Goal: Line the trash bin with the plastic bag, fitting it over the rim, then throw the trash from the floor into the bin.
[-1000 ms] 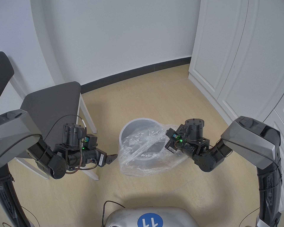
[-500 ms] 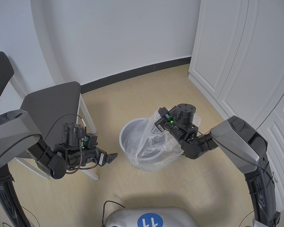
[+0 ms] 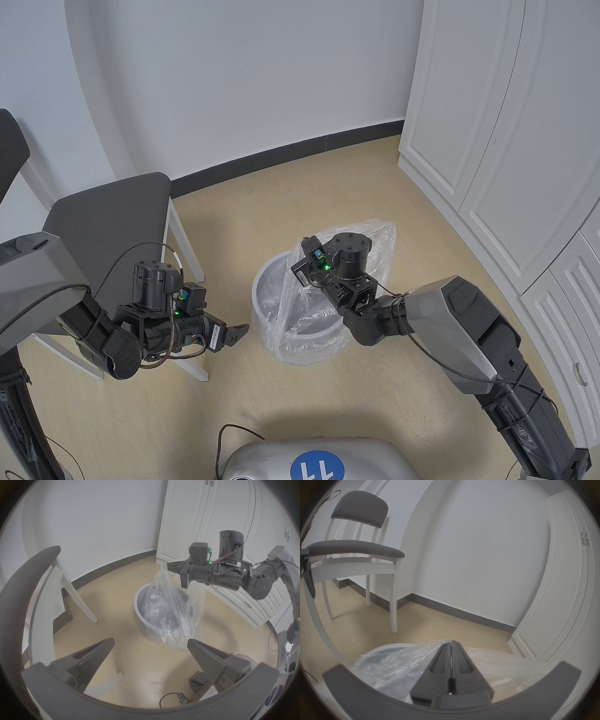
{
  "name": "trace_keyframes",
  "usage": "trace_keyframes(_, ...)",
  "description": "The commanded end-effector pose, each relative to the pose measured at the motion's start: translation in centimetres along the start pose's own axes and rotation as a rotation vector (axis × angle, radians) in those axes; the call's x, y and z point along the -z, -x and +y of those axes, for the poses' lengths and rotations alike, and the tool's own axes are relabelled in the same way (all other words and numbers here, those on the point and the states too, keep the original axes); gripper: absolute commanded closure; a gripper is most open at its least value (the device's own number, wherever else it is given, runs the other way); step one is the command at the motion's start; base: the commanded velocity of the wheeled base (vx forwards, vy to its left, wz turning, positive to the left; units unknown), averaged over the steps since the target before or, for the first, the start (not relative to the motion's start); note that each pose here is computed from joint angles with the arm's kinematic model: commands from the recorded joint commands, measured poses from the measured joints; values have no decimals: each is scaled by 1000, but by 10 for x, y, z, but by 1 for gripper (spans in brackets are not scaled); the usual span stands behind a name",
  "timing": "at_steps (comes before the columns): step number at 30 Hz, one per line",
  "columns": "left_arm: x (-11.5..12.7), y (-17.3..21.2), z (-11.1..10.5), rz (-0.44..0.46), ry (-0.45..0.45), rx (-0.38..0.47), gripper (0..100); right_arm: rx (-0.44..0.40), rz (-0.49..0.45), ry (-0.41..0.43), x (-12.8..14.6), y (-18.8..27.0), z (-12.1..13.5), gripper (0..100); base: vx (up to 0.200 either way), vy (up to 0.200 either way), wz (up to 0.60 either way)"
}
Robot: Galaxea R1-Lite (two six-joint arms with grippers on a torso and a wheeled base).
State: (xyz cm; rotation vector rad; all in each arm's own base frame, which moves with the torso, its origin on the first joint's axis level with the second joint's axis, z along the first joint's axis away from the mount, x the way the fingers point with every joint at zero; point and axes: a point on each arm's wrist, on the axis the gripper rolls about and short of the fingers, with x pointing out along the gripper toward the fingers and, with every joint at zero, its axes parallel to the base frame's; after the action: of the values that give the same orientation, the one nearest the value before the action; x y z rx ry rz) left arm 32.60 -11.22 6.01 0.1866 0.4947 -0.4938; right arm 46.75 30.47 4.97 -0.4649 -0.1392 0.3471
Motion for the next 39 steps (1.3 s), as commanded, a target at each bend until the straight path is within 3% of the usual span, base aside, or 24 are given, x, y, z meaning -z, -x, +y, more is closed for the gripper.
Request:
trace_keyframes(1, 0, -1, 0, -2, -2, -26, 0, -31, -5, -35, 9, 2, 21, 100, 0, 0, 0)
trace_keyframes(9, 2, -5, -1, -27, -5, -33, 0, 7, -151, -112, -13, 7, 27, 100, 0, 0, 0)
trace_keyframes(16, 3, -2, -7, -36, -9, -18, 0, 20, -182, -160, 6, 7, 35, 100, 0, 0, 0)
trace_keyframes(22, 6, -1, -21, -72, -28, 12, 0, 25, -192, -185, 2, 7, 31, 100, 0, 0, 0)
trace_keyframes(23, 6, 0, -24, -81, -35, 19, 0, 26, -195, -188, 1, 7, 31, 0, 0, 0, 0)
trace_keyframes(33, 18, -2, -54, -78, -79, 85, 0, 55, -247, -196, -8, 9, 29, 0, 0, 0, 0)
trace_keyframes(35, 21, -5, -57, -78, -85, 71, 0, 57, -248, -193, -10, 9, 27, 0, 0, 0, 0)
trace_keyframes(39, 30, -23, -73, -108, -100, -38, 0, 52, -232, -190, -32, 10, 15, 0, 0, 0, 0)
